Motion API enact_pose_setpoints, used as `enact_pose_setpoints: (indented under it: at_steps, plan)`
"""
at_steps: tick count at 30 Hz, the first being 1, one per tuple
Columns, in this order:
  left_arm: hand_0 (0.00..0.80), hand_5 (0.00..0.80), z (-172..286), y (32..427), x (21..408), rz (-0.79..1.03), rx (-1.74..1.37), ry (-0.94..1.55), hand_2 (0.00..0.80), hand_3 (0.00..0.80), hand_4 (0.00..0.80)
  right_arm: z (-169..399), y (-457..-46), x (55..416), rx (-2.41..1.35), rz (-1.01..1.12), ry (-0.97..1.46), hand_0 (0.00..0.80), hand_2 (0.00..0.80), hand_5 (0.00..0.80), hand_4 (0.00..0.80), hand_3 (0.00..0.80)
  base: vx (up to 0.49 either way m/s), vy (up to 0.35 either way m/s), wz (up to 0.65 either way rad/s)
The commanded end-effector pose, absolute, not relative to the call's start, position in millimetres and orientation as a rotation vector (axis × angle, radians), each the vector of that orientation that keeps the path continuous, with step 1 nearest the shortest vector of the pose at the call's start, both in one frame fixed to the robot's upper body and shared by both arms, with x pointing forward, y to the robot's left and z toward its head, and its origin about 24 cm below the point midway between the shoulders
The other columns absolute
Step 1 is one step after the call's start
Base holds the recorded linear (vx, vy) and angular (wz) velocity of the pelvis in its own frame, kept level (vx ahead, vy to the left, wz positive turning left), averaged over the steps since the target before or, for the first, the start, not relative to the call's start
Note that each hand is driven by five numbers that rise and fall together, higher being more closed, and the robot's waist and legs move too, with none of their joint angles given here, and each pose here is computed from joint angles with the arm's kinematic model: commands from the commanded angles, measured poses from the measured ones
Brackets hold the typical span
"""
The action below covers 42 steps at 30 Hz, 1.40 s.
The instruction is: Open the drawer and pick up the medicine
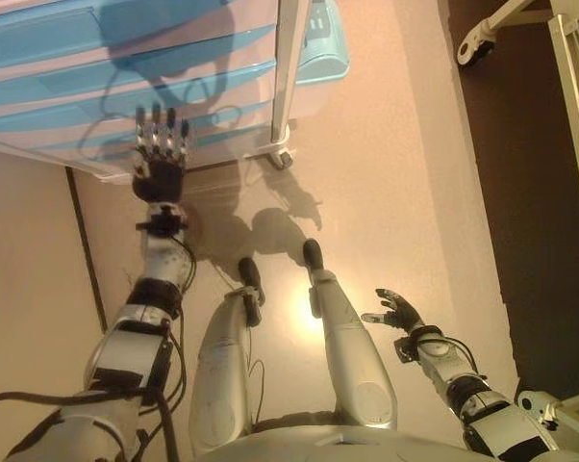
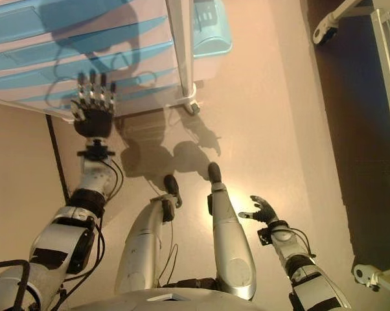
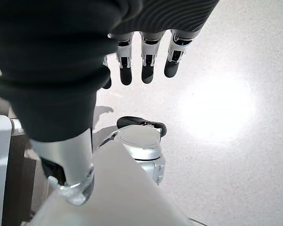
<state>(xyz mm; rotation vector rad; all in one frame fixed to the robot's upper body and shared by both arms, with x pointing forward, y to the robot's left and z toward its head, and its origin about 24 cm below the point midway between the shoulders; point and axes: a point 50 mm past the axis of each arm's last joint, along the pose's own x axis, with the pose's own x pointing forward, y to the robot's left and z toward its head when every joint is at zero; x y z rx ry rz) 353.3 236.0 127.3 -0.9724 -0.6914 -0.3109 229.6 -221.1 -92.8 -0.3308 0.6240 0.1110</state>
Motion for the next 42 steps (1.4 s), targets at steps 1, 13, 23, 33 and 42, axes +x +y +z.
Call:
enact_pose_setpoints:
  at_steps: [1,13,23,33,42]
  plan:
    - [0.000,0.000,159,244,352,-0.398,-0.952,-0.838,0.000,0.000,0.000,-99,-228,213,-0.355,0.116,0.635,0.000,0.000,0.000,0.000,0.000,-0.006,-0.031,0.04]
    - [0.000,0.000,199,256,352,-0.446,-0.928,-0.966,0.000,0.000,0.000,-99,-226,211,-0.338,0.116,0.623,0.000,0.000,0.000,0.000,0.000,0.003,-0.014,0.02]
    - [0.000,0.000,156,266,364,-0.219,-0.771,-0.555,0.000,0.000,0.000,-95,-220,218,-0.312,0.107,0.600,0.000,0.000,0.000,0.000,0.000,0.009,-0.028,0.03]
    - [0.000,0.000,98,248,360,-0.300,-0.644,-0.158,0.000,0.000,0.000,-90,-223,224,-0.335,0.097,0.583,0.000,0.000,0.000,0.000,0.000,0.000,0.000,0.00]
    - [0.000,0.000,110,254,360,-0.229,-0.826,-0.335,0.000,0.000,0.000,-90,-222,224,-0.335,0.101,0.593,0.000,0.000,0.000,0.000,0.000,0.000,0.000,0.00]
